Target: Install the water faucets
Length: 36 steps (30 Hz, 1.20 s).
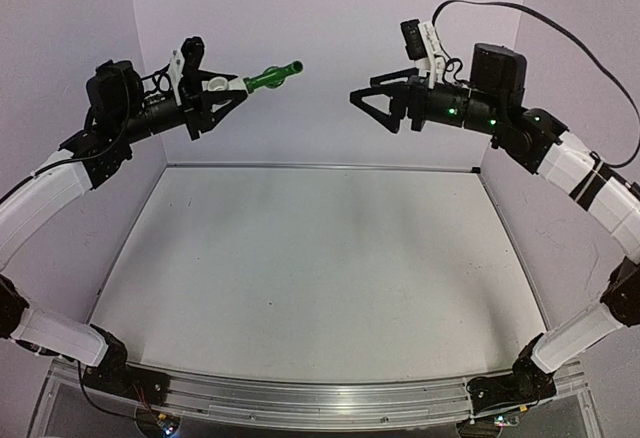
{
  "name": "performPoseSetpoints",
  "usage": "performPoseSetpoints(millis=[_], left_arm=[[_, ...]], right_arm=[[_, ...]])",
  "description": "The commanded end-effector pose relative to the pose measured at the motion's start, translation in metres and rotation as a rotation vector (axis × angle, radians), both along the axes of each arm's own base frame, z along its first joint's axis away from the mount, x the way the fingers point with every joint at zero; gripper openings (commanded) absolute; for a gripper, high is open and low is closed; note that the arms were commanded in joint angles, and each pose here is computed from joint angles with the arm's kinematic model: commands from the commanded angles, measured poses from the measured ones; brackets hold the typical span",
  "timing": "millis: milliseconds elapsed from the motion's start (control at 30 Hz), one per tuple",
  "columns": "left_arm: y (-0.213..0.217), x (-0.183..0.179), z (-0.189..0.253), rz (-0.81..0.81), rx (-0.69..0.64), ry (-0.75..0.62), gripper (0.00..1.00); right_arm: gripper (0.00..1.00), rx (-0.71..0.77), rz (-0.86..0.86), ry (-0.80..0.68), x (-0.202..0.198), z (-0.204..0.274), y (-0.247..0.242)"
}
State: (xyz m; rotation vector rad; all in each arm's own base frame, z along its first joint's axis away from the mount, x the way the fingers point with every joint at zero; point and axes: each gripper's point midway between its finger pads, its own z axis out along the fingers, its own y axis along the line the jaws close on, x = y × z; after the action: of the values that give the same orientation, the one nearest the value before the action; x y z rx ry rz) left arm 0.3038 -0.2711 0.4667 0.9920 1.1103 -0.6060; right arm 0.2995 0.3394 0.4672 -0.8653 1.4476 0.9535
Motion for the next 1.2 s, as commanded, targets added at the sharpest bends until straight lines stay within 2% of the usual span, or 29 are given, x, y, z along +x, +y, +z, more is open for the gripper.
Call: performPoseSetpoints(millis=[0, 100, 267, 533, 700, 967, 1100, 1167], left_arm=[[-0.017, -0.075, 0.006, -0.604, -0.056, 0.53, 0.0], [-0.032, -0.089, -0.009, -0.751, -0.002, 0.732, 0.0], [-0.037, -0.101, -0.031, -0.772, 0.015, 0.783, 0.0], [-0.046, -0.096, -0.037, -0.751, 0.01, 0.761, 0.0], [-0.043, -0.098, -0.03, -0.731, -0.001, 0.707, 0.0], [-0.036, -0.093, -0.025, -0.704, -0.014, 0.693, 0.0], [-0.037, -0.092, -0.026, -0.7, -0.016, 0.708, 0.0], [-0.038, -0.089, -0.029, -0.693, -0.018, 0.719, 0.0]], right_arm=[[0.98, -0.143, 0.178, -0.402, -0.037, -0.003, 0.004], [0.98, -0.183, 0.19, -0.467, -0.034, -0.01, 0.008], [0.98, -0.162, 0.243, -0.407, -0.026, -0.018, 0.023], [0.95, -0.086, 0.432, -0.296, -0.053, -0.032, 0.046], [0.95, -0.082, 0.323, -0.287, -0.049, -0.024, 0.037], [0.95, -0.065, 0.447, -0.277, -0.084, -0.032, 0.038], [0.95, -0.024, 0.426, -0.259, -0.076, -0.023, 0.046], [0.9, 0.009, 0.449, -0.235, -0.076, -0.019, 0.054]])
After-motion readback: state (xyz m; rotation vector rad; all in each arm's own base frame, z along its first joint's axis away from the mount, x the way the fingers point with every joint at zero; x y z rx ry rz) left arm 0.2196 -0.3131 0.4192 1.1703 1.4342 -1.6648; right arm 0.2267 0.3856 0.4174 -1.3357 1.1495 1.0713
